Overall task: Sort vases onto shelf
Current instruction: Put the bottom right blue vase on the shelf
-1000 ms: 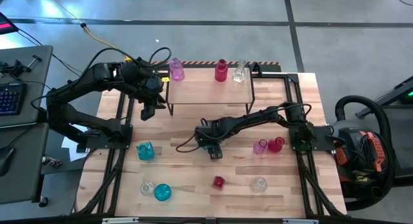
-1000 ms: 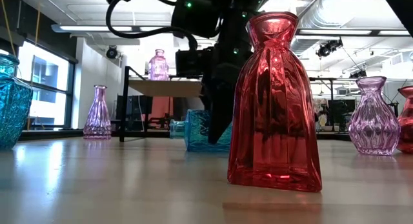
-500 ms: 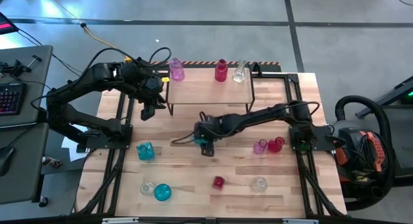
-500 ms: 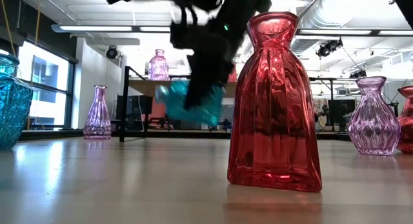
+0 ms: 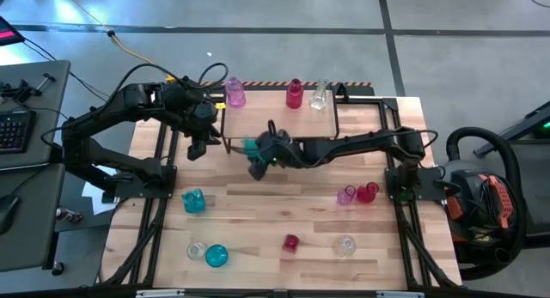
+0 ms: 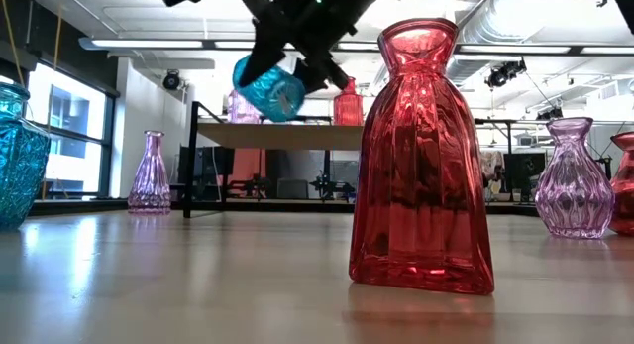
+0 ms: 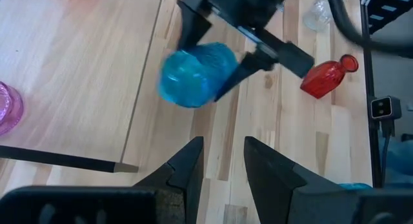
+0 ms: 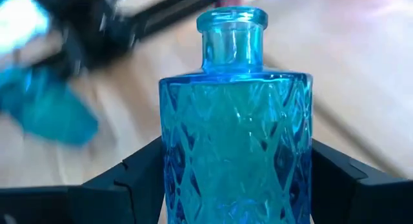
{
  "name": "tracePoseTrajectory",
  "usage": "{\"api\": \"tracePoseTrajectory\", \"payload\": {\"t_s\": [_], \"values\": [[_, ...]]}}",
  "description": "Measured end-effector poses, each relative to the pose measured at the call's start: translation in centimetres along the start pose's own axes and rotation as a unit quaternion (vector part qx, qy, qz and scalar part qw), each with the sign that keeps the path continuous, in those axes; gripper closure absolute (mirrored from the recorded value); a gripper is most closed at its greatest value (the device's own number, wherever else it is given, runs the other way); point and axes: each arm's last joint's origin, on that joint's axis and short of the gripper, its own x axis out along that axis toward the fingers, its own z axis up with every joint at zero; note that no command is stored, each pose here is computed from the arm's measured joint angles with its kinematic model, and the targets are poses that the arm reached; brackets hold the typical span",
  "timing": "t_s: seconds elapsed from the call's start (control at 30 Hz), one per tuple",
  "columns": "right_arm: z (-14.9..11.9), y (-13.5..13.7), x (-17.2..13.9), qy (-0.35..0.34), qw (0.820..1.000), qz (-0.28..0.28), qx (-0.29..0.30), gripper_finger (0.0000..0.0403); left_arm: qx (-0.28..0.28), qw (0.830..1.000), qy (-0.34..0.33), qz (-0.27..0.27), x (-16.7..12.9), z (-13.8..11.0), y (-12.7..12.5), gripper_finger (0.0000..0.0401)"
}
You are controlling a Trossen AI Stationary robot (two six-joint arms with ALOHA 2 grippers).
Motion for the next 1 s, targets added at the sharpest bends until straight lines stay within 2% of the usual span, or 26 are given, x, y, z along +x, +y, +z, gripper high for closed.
{"api": "tracePoseTrajectory", "payload": {"t_s": [0.23,0.37,0.53,0.8,1.0], "values": [[1.5,-0.1,-0.2,-0.114,0.990,-0.078,0.035,0.0146,0.000,1.000,0.000,0.000,0.0,0.0,0.0,0.0298],[2.4,-0.1,-0.4,-0.175,0.975,-0.119,0.060,0.0146,0.000,1.000,0.000,0.000,0.0,0.0,0.0,0.0298],[2.1,-0.4,-0.2,-0.232,0.955,-0.160,0.093,0.0146,0.000,1.000,0.000,0.000,0.0,0.0,0.0,0.0297],[0.1,-1.1,0.4,-0.318,0.930,-0.163,0.083,0.0146,0.000,1.000,0.000,0.000,0.0,0.0,0.0,0.0297],[-1.2,-2.5,1.1,-0.327,0.931,-0.149,0.060,0.0146,0.000,1.000,0.000,0.000,0.0,0.0,0.0,0.0297]]}}
